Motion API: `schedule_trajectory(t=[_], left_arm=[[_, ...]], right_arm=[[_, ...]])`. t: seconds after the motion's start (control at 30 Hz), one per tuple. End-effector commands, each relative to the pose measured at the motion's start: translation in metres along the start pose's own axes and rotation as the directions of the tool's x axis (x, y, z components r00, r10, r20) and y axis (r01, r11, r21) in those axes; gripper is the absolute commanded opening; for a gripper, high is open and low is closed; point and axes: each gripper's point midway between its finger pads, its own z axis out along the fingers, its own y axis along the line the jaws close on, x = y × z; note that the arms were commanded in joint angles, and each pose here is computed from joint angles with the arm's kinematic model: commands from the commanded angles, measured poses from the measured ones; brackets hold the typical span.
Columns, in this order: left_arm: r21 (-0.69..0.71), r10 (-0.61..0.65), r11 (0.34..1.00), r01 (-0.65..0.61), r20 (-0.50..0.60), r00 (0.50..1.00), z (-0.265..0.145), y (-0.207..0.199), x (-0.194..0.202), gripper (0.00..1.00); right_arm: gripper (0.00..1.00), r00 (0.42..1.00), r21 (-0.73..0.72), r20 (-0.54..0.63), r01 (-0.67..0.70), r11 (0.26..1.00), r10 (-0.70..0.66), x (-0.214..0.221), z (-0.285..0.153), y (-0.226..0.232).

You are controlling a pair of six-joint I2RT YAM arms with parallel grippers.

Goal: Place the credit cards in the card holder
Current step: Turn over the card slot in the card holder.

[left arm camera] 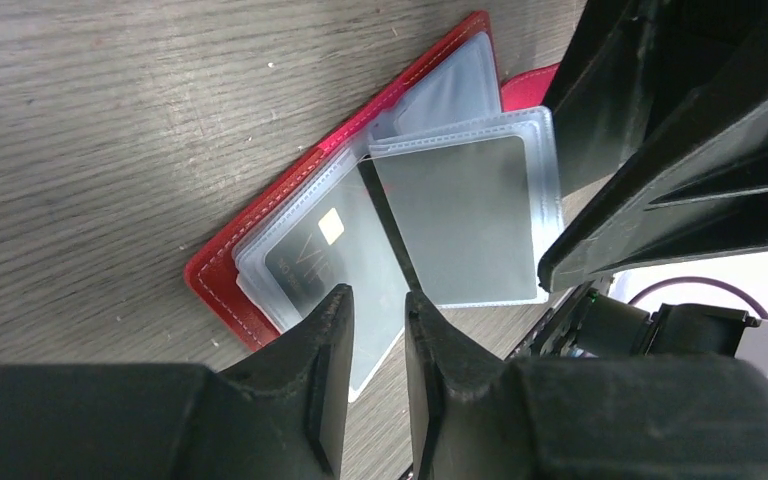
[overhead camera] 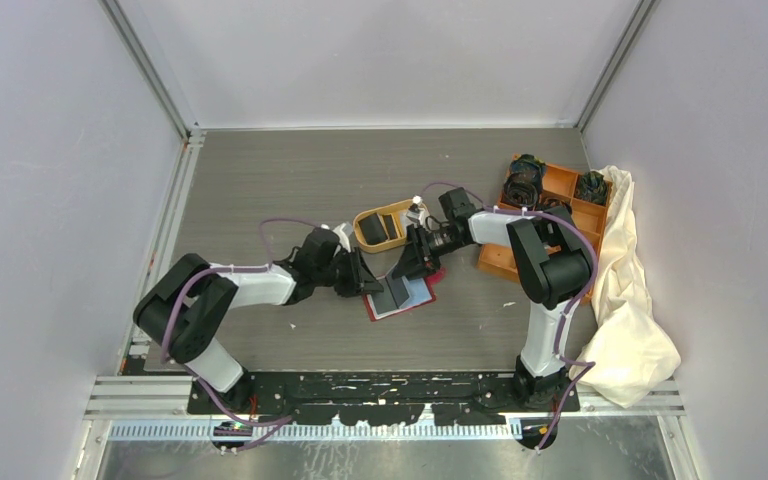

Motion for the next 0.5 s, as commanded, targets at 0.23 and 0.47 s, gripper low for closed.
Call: schedule_trajectory(t=[0.23, 0.47], left_arm=[[0.109, 0.026, 0.994, -0.027, 0.017, 1.0, 0.0052, -0.0307, -0.0106, 0.32], [0.092, 0.018, 0.996, -0.019, 0.009, 1.0, 0.0082, -0.0236, -0.0077, 0.34]], right_arm=[[0.37, 0.999, -0.037, -0.002, 0.045, 0.998, -0.045, -0.0024, 0.0014, 0.0158], [0.37, 0.999, -0.044, -0.009, 0.047, 0.998, -0.048, -0.0013, 0.0026, 0.0182]])
